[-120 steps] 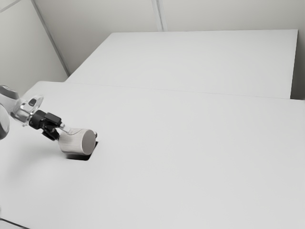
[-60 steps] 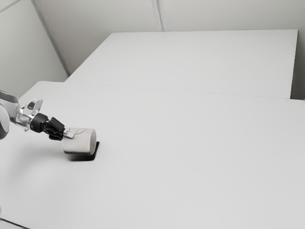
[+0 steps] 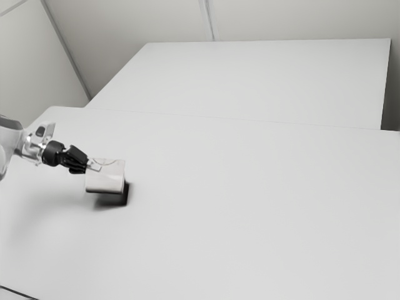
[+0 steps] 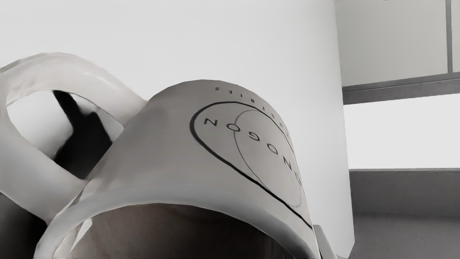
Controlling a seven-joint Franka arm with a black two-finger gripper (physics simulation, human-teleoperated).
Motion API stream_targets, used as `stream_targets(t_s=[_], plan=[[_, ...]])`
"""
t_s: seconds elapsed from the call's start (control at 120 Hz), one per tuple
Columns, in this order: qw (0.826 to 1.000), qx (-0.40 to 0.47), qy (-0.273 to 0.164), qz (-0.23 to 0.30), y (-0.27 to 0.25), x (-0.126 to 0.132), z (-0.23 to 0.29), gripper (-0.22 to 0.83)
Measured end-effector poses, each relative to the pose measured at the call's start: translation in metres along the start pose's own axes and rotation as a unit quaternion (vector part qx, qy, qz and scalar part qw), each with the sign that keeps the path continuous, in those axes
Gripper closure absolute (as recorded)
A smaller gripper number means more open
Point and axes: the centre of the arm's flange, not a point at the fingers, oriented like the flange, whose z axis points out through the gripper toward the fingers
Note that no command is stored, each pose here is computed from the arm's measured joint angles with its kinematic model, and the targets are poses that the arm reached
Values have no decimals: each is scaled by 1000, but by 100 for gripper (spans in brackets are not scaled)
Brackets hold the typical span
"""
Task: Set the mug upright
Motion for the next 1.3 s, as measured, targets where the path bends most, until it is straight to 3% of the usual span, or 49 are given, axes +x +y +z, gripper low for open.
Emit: stream_targets(t_s=[0.217, 0.533, 0.842, 1.3], plan=[[995, 88, -29, 43, 86, 37, 44, 78], [968, 243, -52, -26, 109, 43, 93, 78], [918, 385, -53, -80, 132, 50, 128, 78], [858, 467, -6, -215, 131, 50, 152, 78]])
